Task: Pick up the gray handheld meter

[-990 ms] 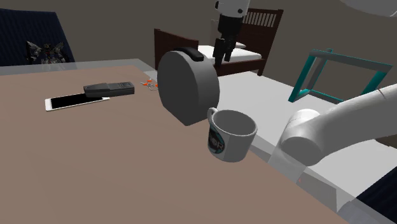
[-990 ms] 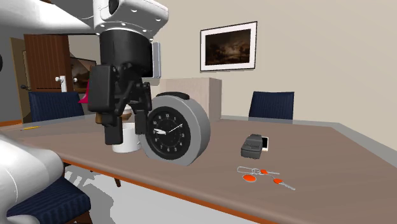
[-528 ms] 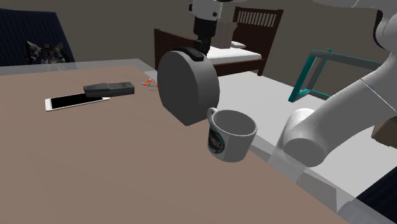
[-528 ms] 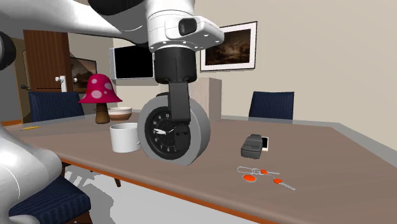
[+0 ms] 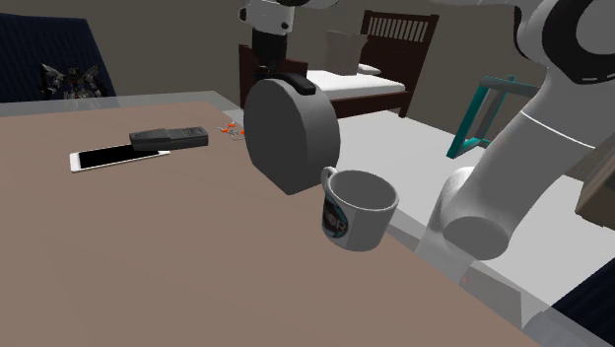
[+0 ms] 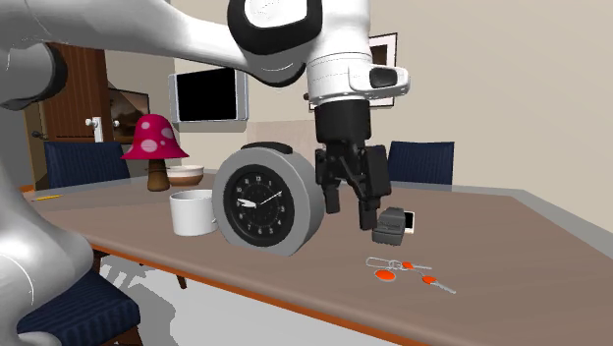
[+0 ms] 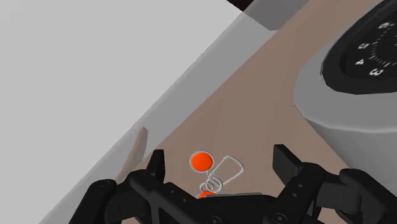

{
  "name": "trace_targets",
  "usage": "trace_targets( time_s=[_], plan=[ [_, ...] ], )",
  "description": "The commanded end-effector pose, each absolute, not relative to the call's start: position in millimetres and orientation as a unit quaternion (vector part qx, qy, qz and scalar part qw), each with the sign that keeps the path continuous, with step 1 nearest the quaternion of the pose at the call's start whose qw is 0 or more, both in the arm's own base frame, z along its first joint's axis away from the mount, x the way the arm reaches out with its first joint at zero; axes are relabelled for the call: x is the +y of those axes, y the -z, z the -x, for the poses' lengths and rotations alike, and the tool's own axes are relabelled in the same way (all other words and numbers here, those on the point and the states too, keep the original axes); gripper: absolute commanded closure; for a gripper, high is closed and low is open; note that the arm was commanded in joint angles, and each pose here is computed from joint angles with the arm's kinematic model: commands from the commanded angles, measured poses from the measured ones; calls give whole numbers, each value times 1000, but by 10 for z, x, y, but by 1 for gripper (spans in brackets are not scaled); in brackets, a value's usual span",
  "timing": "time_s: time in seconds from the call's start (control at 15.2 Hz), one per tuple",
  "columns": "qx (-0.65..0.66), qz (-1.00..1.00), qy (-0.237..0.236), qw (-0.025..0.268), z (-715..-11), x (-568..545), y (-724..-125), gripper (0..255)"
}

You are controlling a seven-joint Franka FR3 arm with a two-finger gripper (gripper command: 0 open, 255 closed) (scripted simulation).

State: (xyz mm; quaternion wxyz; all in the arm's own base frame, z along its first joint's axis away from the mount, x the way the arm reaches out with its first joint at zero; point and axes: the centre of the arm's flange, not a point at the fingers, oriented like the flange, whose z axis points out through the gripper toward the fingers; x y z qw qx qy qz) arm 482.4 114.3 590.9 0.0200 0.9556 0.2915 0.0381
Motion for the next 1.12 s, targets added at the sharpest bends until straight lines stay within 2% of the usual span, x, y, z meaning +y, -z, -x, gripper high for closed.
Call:
trace_targets(
  time_s=[0.0, 1.06],
  plan=[
    [320, -946, -40, 14, -4965, 1328, -5852, 0],
    [517, -854, -47, -29, -5758, 2944, -5532, 0]
  ],
)
